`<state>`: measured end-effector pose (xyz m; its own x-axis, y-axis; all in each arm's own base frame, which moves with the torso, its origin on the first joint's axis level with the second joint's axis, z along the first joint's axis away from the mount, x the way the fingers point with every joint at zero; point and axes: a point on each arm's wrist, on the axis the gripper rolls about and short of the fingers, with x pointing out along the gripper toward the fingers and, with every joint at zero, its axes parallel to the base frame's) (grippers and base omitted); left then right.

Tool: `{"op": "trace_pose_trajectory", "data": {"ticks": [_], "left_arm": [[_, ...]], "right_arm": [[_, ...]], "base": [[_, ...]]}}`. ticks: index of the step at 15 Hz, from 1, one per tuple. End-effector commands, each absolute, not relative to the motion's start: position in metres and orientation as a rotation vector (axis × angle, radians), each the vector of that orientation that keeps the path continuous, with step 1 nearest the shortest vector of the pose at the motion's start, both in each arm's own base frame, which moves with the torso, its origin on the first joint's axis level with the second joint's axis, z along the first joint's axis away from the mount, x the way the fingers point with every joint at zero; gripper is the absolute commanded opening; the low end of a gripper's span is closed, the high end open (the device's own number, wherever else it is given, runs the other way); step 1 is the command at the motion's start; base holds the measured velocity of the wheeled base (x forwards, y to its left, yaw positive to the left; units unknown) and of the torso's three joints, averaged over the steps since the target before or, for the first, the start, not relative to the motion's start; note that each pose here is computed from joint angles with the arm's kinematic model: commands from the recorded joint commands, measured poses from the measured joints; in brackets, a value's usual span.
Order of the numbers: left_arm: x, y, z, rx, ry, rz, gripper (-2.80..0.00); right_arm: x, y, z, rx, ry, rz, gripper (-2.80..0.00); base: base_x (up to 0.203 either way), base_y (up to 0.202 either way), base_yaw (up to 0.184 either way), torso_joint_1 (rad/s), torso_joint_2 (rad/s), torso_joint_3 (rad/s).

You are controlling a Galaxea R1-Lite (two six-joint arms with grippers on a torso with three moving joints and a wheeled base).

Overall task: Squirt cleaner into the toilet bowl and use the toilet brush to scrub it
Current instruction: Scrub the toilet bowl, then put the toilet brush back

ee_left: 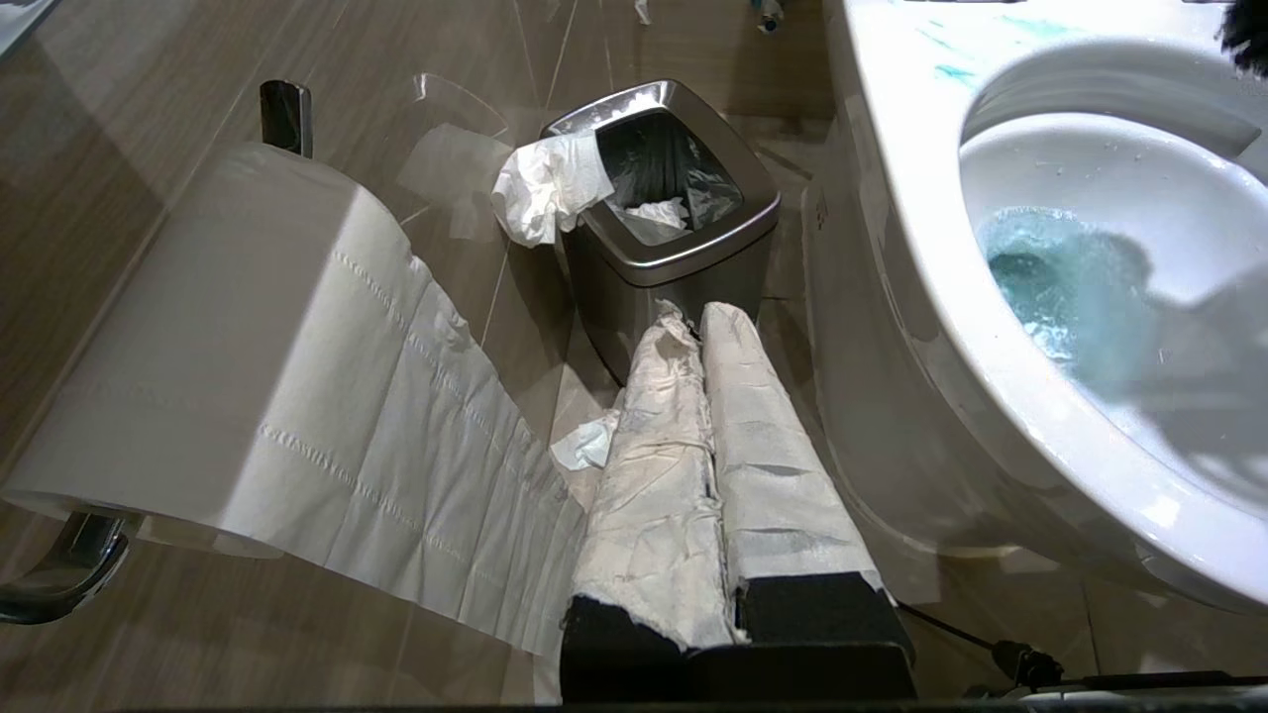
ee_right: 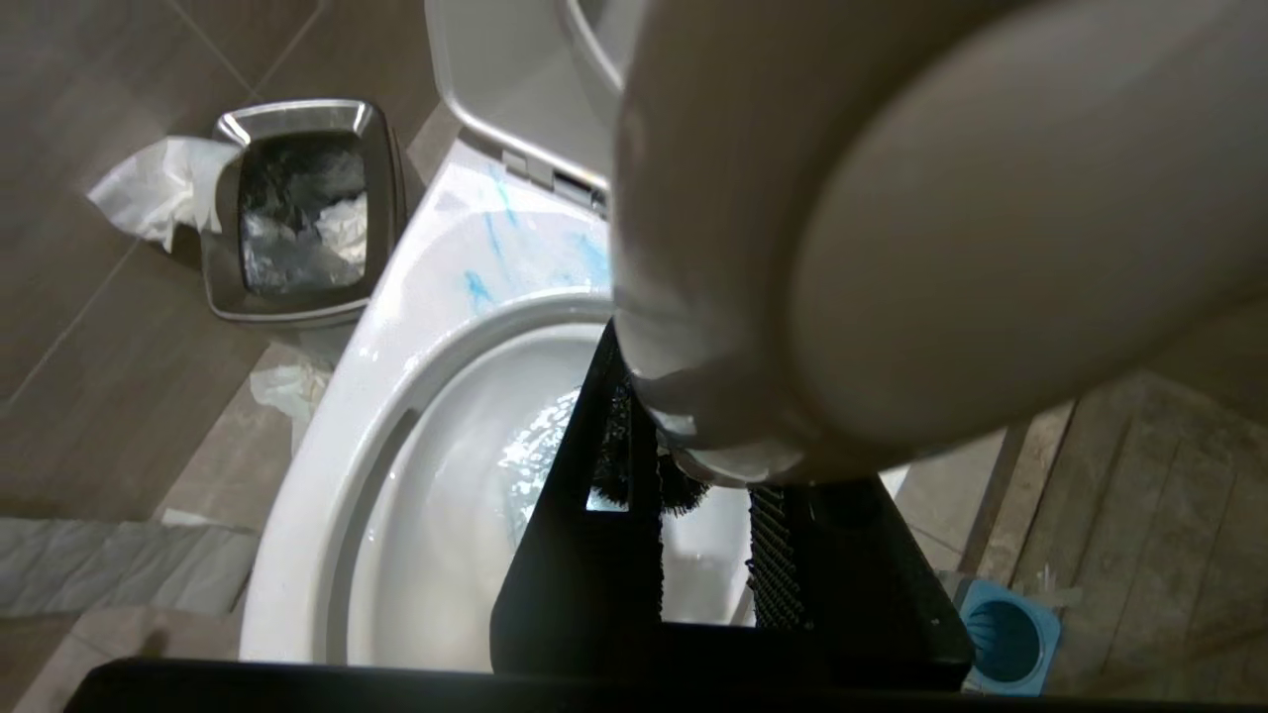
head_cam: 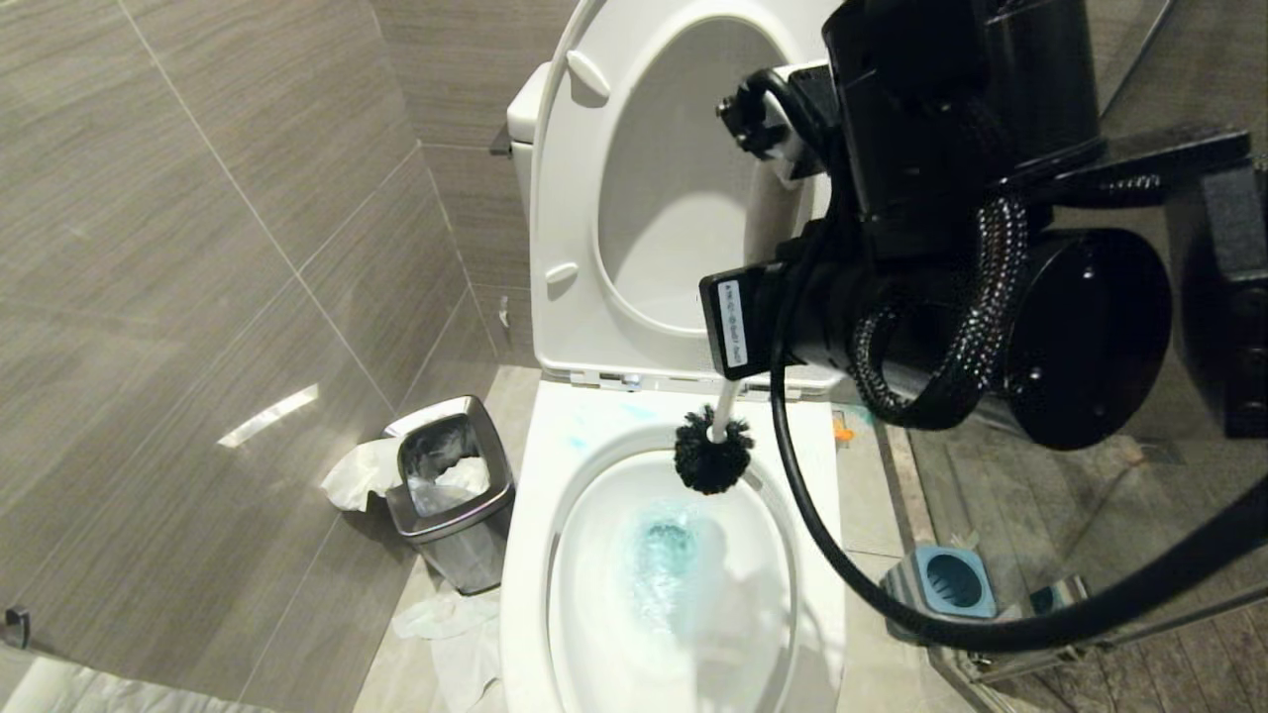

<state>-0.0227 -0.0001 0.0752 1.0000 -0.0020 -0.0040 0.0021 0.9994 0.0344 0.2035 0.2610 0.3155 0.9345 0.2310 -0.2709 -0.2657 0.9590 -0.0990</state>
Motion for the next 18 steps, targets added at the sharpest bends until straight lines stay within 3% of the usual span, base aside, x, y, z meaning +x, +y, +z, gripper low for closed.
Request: {"op": "trace_pose_trajectory", "data": {"ticks": [1, 18], "left_arm": [[-0.023, 0.000, 0.075, 0.035, 0.005, -0.002, -2.80], [-0.023, 0.000, 0.075, 0.035, 0.005, -0.002, -2.80]], "right_arm": [[0.203, 0.260, 0.326, -0.115, 0.233, 0.255, -2.80], [0.203, 0.260, 0.339, -0.086, 0.219, 0.266, -2.80]], "base": [[0.000, 0.000, 0.000, 0.000, 0.00, 0.000], [0.000, 0.000, 0.000, 0.000, 0.00, 0.000]]}}
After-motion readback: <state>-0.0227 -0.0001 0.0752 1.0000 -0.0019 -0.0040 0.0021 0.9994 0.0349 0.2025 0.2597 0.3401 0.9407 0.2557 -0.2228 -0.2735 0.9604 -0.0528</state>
